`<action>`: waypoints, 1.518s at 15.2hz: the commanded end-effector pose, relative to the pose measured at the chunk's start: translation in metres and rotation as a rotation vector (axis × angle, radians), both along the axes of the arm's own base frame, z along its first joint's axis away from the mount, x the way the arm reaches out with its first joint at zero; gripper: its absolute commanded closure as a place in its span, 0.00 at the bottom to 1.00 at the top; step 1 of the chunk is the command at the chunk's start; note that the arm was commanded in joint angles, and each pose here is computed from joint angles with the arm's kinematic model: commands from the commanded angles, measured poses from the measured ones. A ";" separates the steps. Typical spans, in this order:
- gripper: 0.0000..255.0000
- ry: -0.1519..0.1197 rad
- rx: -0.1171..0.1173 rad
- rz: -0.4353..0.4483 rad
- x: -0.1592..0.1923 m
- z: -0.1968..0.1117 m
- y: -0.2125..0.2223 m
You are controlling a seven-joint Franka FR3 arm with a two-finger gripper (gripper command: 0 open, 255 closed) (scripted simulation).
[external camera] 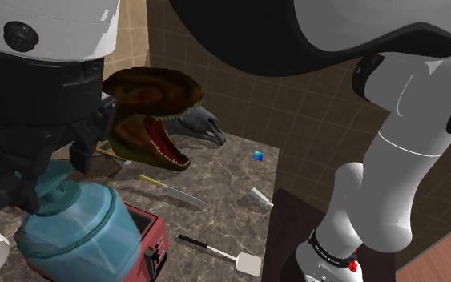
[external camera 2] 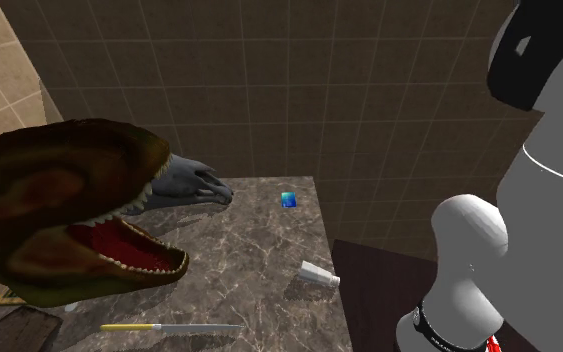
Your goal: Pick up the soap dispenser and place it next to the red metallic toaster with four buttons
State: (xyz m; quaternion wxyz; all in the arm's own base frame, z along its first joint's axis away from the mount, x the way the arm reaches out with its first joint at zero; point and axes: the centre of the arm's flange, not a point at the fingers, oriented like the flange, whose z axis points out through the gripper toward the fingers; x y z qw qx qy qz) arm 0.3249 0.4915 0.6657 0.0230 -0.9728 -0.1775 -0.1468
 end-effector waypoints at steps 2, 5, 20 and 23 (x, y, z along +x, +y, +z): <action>1.00 -0.001 0.001 -0.005 -0.006 0.001 0.040; 1.00 -0.001 0.001 -0.005 -0.013 0.001 0.078; 1.00 -0.001 0.001 -0.005 -0.024 -0.057 0.133; 1.00 -0.001 0.001 -0.005 -0.024 -0.073 0.133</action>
